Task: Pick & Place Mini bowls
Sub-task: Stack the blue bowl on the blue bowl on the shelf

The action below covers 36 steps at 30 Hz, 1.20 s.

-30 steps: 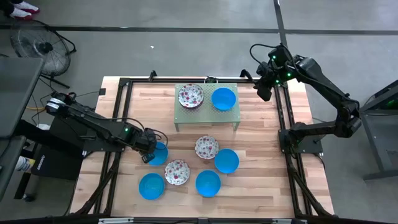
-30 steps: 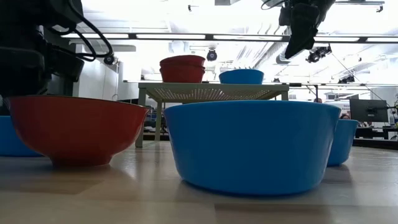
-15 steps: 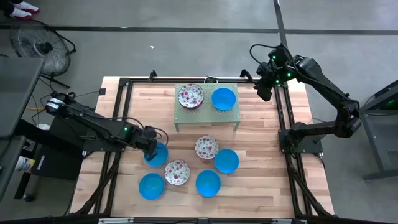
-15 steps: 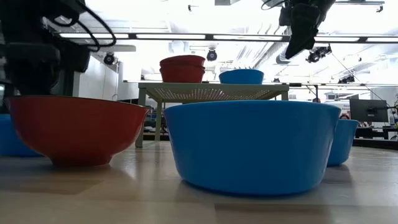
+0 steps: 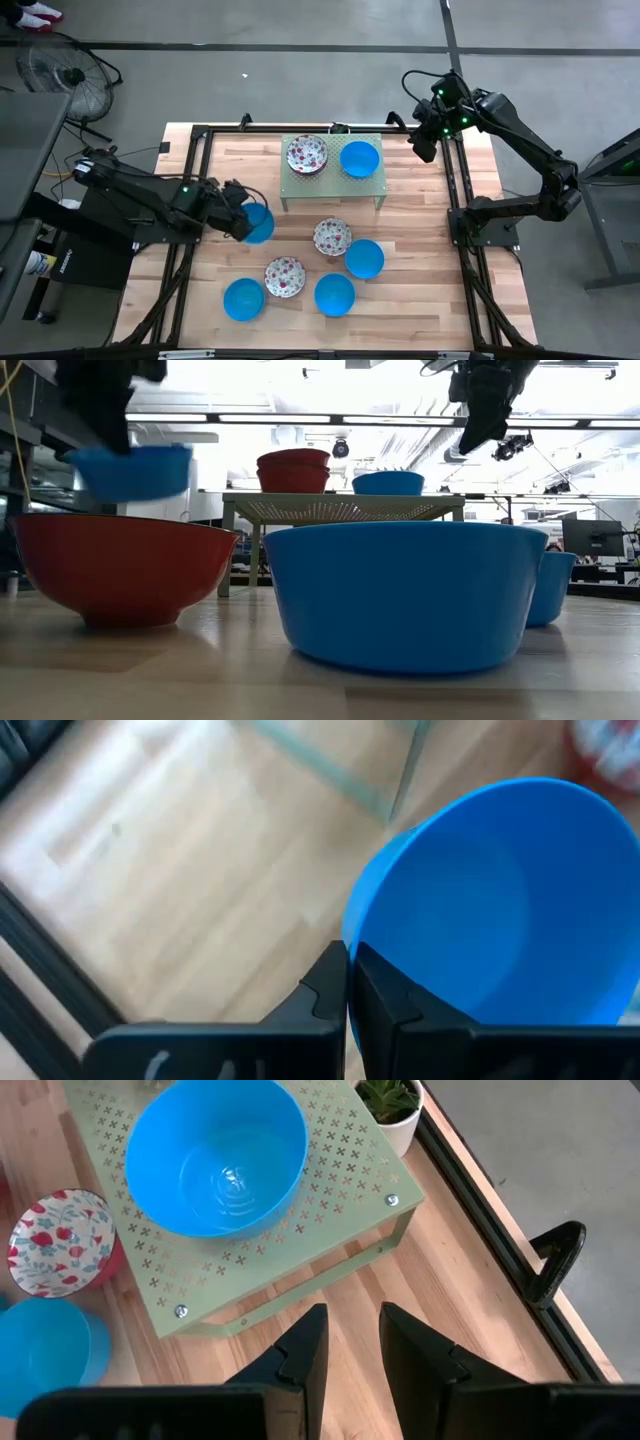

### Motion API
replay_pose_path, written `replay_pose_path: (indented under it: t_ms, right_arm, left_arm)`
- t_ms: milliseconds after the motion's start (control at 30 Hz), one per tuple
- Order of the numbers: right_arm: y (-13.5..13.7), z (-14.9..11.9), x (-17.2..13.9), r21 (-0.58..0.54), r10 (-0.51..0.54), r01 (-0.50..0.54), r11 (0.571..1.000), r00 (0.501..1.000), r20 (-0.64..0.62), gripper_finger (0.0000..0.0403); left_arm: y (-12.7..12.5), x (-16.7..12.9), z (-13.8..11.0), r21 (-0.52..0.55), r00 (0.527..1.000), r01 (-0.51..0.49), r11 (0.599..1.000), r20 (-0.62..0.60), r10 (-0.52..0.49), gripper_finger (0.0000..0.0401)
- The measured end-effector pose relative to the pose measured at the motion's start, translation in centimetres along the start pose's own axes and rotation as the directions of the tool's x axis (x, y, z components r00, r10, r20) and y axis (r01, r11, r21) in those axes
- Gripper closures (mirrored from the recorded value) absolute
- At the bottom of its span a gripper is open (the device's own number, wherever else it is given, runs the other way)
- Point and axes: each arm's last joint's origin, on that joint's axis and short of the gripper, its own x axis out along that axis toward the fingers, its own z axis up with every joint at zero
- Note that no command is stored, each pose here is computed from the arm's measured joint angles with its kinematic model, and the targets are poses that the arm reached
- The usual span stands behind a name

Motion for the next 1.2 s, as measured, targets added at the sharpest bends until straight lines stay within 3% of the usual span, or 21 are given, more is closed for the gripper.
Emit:
replay_pose_path:
  t_ms: [333,667,900,1200]
  right_arm:
    - [0.2,0.5,0.0,0.033,0.091,-0.094,0.995,0.993,0.07,0.032]
    - [0.3,0.6,-0.1,0.023,0.128,-0.131,0.991,0.988,0.088,0.032]
    - [0.2,0.6,0.0,0.023,0.113,-0.116,0.993,0.99,0.087,0.032]
    - [0.1,0.8,-0.1,0.041,0.083,-0.088,0.995,0.991,0.104,0.032]
  left_arm:
    - [-0.6,-3.5,3.3,0.034,0.95,0.021,0.999,0.31,-0.031,0.0401]
    - [-2.3,-4.7,5.7,0.016,0.823,0.077,0.997,0.563,-0.073,0.0401]
    - [-2.9,-3.5,9.1,-0.075,0.757,0.095,0.993,0.653,-0.024,0.0401]
    - [-2.7,0.0,14.4,0.011,0.701,0.12,0.993,0.707,-0.092,0.0401]
